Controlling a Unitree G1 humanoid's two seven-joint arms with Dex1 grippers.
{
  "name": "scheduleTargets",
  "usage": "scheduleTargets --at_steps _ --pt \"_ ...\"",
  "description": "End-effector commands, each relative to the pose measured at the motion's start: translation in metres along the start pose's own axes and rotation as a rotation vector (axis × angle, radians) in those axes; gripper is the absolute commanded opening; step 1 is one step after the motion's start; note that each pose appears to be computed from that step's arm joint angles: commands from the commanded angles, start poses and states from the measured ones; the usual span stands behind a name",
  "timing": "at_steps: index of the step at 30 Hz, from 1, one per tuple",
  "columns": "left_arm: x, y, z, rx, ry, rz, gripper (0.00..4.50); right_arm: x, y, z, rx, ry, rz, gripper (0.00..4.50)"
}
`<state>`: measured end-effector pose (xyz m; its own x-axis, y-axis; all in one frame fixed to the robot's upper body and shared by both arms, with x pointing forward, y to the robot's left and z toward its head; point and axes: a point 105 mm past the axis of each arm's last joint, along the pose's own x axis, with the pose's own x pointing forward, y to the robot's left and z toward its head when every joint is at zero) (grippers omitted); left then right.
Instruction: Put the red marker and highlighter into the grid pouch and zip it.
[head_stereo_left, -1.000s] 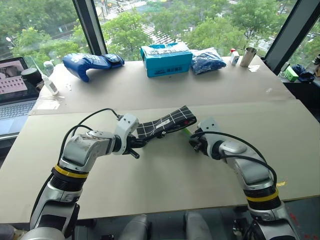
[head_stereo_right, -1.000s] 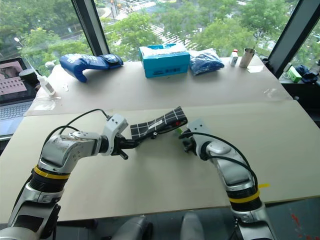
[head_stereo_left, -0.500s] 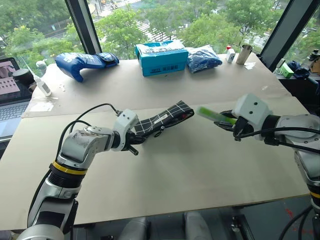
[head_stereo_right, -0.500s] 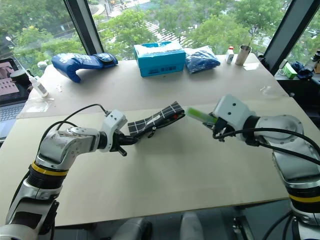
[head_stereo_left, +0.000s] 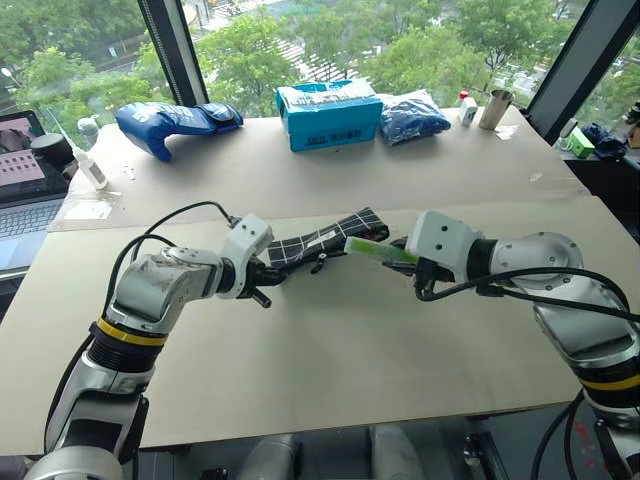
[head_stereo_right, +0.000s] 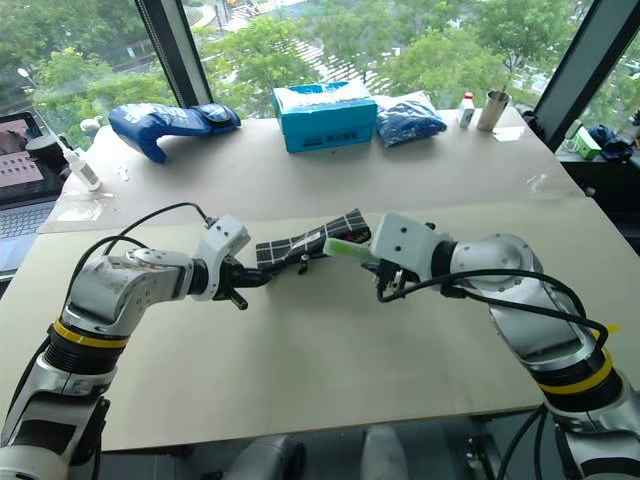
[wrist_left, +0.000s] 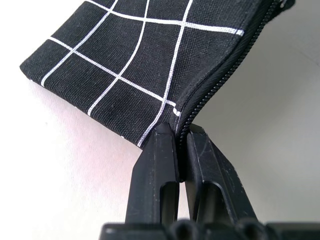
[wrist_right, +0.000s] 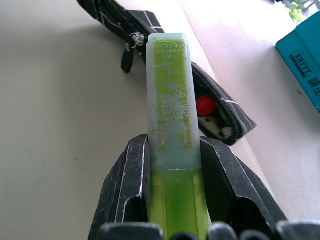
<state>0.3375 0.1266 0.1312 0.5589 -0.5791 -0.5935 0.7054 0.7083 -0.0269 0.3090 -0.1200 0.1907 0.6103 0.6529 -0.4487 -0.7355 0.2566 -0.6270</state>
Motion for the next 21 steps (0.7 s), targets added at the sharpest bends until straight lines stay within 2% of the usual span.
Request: scheduleTargets --at_steps 1,11,17,21 --pt "-0.006 -0.002 0.013 0.039 -0.038 0.009 0.0 -0.005 -0.005 0.009 -0.087 -0.004 -0.021 1.03" --pt "-0.001 -0.006 0.007 0.067 -0.015 0.002 0.0 0.006 -0.02 0.006 -0.094 0.041 -0.053 1.03" --pt "0.001 -0.01 0.009 0.056 -0.025 -0.008 0.0 0.009 -0.017 -0.003 -0.117 0.089 -0.033 1.03" --pt "0.002 -0.009 0.008 0.043 -0.029 -0.004 0.0 0.004 -0.013 0.001 -0.106 0.055 -0.004 1.03"
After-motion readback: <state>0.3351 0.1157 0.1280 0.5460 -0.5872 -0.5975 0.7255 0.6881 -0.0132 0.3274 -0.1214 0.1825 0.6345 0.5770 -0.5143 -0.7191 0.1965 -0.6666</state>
